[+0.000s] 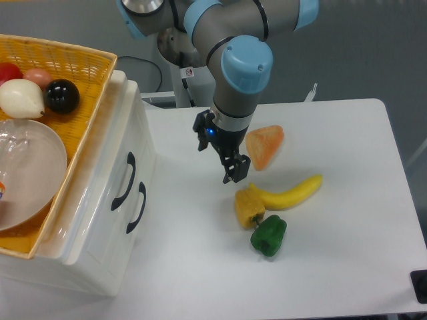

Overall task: Slide open the top white drawer
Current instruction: 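Raise the gripper and move it toward the white drawer unit's handles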

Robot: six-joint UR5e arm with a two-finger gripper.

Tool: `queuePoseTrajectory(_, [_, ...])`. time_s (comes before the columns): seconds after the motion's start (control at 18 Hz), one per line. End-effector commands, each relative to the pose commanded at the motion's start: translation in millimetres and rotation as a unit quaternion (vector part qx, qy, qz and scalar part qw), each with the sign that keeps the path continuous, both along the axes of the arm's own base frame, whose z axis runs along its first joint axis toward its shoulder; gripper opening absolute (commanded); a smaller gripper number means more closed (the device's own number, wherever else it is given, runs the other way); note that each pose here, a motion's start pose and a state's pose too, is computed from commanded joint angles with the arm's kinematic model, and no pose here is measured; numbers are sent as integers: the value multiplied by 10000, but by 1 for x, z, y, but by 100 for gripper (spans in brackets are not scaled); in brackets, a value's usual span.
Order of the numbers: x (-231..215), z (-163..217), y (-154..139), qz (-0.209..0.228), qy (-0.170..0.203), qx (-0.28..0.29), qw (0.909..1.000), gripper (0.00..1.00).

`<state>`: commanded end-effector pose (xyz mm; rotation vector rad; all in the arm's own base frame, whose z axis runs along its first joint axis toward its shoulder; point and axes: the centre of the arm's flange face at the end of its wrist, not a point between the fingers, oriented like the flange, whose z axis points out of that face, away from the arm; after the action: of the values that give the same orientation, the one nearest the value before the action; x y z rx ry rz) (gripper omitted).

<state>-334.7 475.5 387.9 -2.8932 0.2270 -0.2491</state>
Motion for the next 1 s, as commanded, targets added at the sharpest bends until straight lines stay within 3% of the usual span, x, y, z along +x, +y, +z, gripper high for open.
queuePoseTrajectory(0.28, [5,5,11,570,-300,50,9979,100])
queuePoseTrajectory(0.61, [14,21,26,1420,-756,197,9868,100])
queuePoseTrajectory(1.0, [14,29,41,1571,-714,217,9848,100])
